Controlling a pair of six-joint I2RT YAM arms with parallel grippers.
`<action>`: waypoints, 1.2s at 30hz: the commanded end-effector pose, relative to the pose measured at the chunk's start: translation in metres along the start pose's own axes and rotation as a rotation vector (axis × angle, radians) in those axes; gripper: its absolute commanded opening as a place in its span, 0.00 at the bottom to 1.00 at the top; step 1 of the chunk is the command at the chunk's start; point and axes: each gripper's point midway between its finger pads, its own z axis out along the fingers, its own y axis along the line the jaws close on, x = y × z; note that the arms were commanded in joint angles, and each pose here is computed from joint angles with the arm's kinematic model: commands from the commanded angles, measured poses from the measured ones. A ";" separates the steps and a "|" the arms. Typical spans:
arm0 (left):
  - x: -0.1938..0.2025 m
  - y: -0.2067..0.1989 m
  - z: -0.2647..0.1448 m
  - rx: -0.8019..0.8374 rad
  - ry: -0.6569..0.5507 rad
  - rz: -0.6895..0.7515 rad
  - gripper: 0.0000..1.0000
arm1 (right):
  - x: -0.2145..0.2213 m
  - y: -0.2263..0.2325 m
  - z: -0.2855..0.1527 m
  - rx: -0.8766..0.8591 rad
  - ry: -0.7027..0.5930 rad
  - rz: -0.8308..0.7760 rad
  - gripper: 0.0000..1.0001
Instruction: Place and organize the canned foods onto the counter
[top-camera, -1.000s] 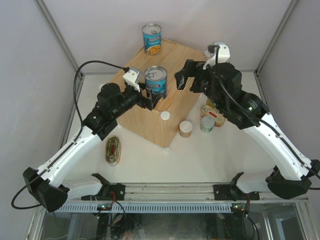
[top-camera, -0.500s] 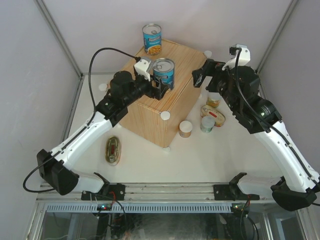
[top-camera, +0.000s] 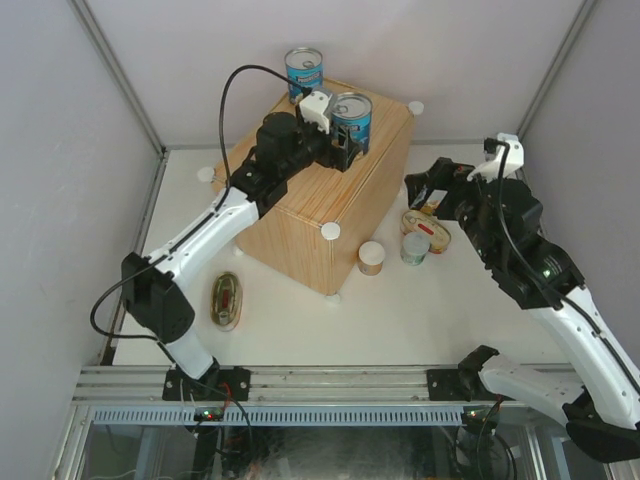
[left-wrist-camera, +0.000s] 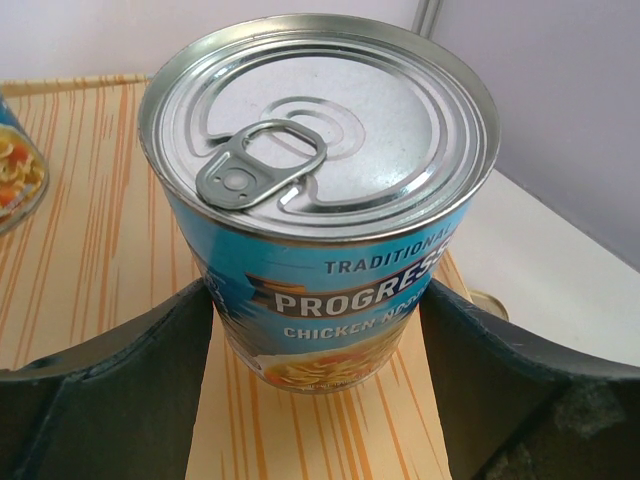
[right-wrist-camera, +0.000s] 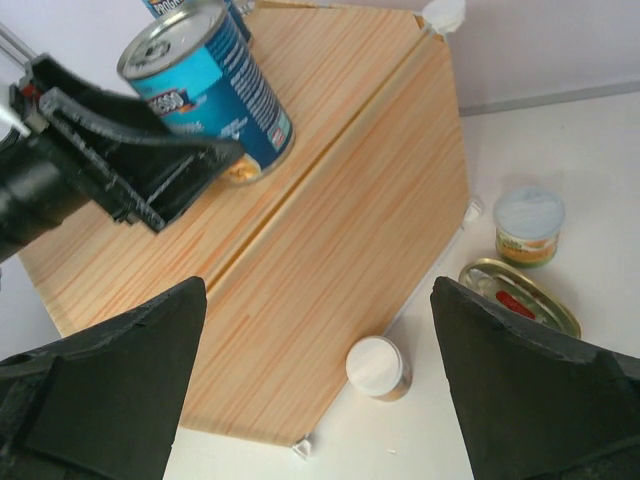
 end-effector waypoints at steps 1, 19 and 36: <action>-0.075 -0.005 0.013 0.009 -0.222 0.052 0.79 | -0.009 -0.011 -0.017 0.016 -0.060 0.045 0.92; -0.085 0.025 0.090 -0.091 -0.293 0.042 0.81 | 0.036 -0.066 -0.038 0.139 0.018 -0.017 0.93; -0.090 0.042 0.094 -0.165 -0.341 0.018 0.91 | 0.041 -0.087 -0.040 0.218 0.010 -0.063 0.95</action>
